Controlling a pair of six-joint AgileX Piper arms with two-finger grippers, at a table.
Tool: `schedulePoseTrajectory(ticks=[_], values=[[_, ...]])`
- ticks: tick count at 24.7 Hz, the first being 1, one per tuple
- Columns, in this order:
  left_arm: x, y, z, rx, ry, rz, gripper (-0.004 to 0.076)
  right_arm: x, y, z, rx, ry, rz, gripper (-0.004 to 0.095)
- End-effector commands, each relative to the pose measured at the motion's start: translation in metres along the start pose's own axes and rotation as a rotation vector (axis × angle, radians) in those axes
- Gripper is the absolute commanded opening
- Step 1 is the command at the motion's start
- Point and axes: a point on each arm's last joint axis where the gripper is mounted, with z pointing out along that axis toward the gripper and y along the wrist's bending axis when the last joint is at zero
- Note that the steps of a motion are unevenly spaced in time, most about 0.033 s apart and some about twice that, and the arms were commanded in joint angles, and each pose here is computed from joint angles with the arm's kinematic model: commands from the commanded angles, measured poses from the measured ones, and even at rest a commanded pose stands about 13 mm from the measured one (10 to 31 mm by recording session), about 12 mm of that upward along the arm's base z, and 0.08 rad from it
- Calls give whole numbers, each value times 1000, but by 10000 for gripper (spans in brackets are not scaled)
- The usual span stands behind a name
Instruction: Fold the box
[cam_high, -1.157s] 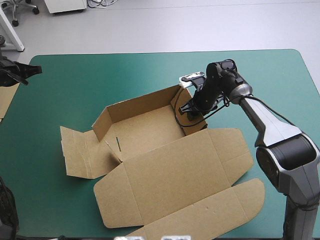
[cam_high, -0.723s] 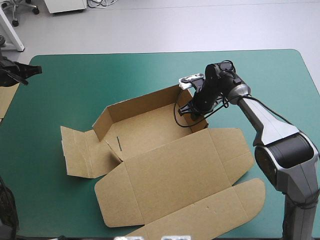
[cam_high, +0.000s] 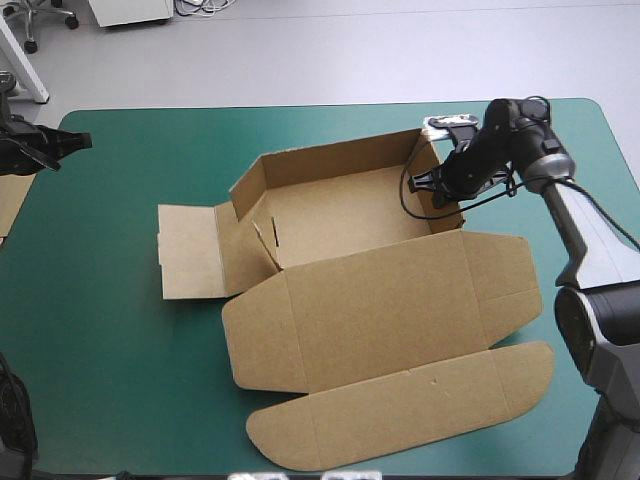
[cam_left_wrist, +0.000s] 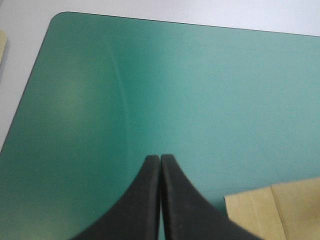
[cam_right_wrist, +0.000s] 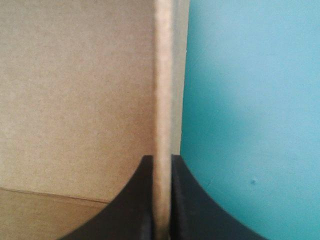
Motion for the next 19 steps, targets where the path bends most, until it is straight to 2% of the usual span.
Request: schedulePoseTrajectory(ticks=[1,4,12,15,19], values=[[-8,-11,-15,79,-96,-27,-8,1,6,-59,-115,-159,10,-17],[11,-16,3,171,-73,-49,-8,2,9,-68,-117,-192,-13,-17],[54,-18,14,107,-74,-43,-8,2,11,-78,-113,-236,-24,-17],[71,-34,15,141,-47,-25,-8,2,13,-79,-130,-242,-22,-17],[87,-46,7,153,-60,-15,-8,3,17,-100,-152,-335,-39,-17]])
